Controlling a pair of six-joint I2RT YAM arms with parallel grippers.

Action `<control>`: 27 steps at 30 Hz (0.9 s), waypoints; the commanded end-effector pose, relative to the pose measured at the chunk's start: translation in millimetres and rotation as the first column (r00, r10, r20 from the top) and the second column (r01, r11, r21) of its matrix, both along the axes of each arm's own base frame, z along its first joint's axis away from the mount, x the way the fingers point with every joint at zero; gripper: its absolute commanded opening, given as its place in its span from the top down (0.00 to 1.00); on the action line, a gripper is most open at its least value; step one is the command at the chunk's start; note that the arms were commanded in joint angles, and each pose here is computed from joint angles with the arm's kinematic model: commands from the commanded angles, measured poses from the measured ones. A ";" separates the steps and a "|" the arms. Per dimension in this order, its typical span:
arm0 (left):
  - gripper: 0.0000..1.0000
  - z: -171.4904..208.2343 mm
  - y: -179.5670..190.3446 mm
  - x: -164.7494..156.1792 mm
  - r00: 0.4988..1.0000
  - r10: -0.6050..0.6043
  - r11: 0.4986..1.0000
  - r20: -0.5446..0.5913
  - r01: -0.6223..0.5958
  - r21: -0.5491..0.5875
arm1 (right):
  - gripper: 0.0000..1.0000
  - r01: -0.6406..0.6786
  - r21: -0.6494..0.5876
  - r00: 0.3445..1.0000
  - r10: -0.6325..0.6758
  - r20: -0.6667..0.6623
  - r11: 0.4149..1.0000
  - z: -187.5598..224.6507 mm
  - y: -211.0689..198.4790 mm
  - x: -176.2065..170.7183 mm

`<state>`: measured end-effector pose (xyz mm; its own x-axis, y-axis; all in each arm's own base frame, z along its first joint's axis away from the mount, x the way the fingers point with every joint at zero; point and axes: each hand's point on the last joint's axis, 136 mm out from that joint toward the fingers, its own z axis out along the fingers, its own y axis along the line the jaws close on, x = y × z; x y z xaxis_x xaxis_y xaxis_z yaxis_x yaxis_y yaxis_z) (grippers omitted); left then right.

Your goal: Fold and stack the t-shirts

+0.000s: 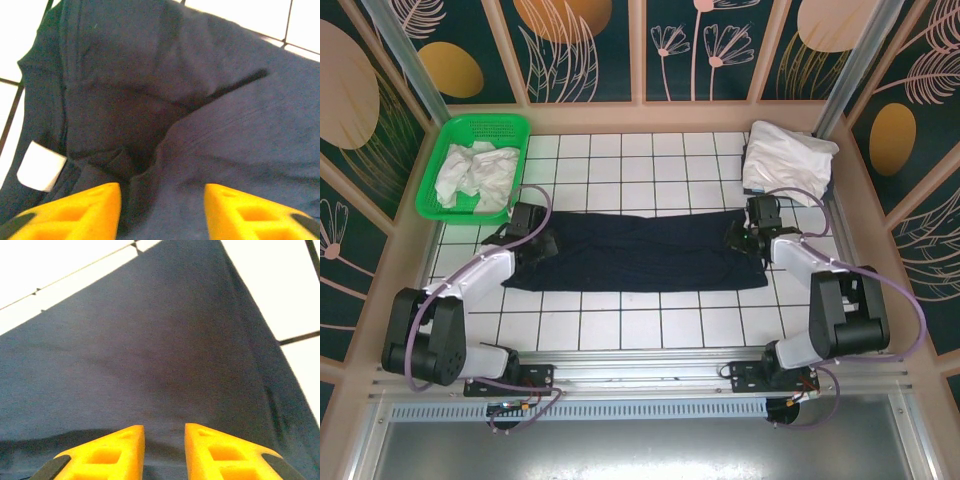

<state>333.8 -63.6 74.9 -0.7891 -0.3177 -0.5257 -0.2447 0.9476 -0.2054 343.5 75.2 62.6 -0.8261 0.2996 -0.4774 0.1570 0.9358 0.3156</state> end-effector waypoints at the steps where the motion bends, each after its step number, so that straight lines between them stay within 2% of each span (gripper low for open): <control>1: 0.42 18.7 -17.7 24.4 0.998 -0.050 0.999 0.026 0.051 -0.008 | 0.71 -0.063 0.070 0.995 0.058 0.083 0.996 22.0 28.6 12.6; 3: 0.35 19.0 -29.1 43.7 0.995 -0.092 0.996 0.036 0.092 -0.016 | 0.71 -0.094 0.088 0.992 0.086 0.096 0.992 16.6 41.8 17.7; 6: 0.31 9.9 -36.0 73.4 0.993 -0.112 0.994 0.023 0.111 0.009 | 0.73 -0.099 0.090 0.995 0.095 0.042 0.991 -8.9 48.2 20.6; 9: 0.34 -16.8 -40.7 89.6 0.991 -0.129 0.991 -0.045 0.130 0.031 | 0.76 -0.055 0.053 0.998 0.057 -0.036 0.997 -34.3 37.3 15.6; 13: 0.41 -36.7 -47.5 80.3 0.983 -0.159 0.987 -0.091 0.159 -0.008 | 0.76 -0.019 0.047 0.998 0.022 -0.063 0.999 -44.2 25.6 5.7; 19: 0.60 -39.2 -51.4 56.3 0.980 -0.180 0.983 -0.083 0.176 -0.055 | 0.76 -0.006 0.056 0.997 0.010 -0.072 0.998 -48.1 19.0 2.7; 21: 0.72 -36.2 -52.3 54.3 0.980 -0.181 0.983 -0.079 0.177 -0.057 | 0.76 -0.005 0.050 0.997 0.009 -0.077 0.999 -49.6 16.9 3.3; 26: 0.90 -20.4 -49.5 42.6 0.982 -0.178 0.984 -0.064 0.175 -0.037 | 0.76 0.007 0.040 0.997 -0.004 -0.071 0.999 -48.1 11.6 5.3; 27: 0.96 -15.8 -51.6 40.1 0.981 -0.187 0.982 -0.056 0.185 -0.041 | 0.76 0.006 0.040 0.998 -0.003 -0.069 0.999 -47.6 11.5 6.4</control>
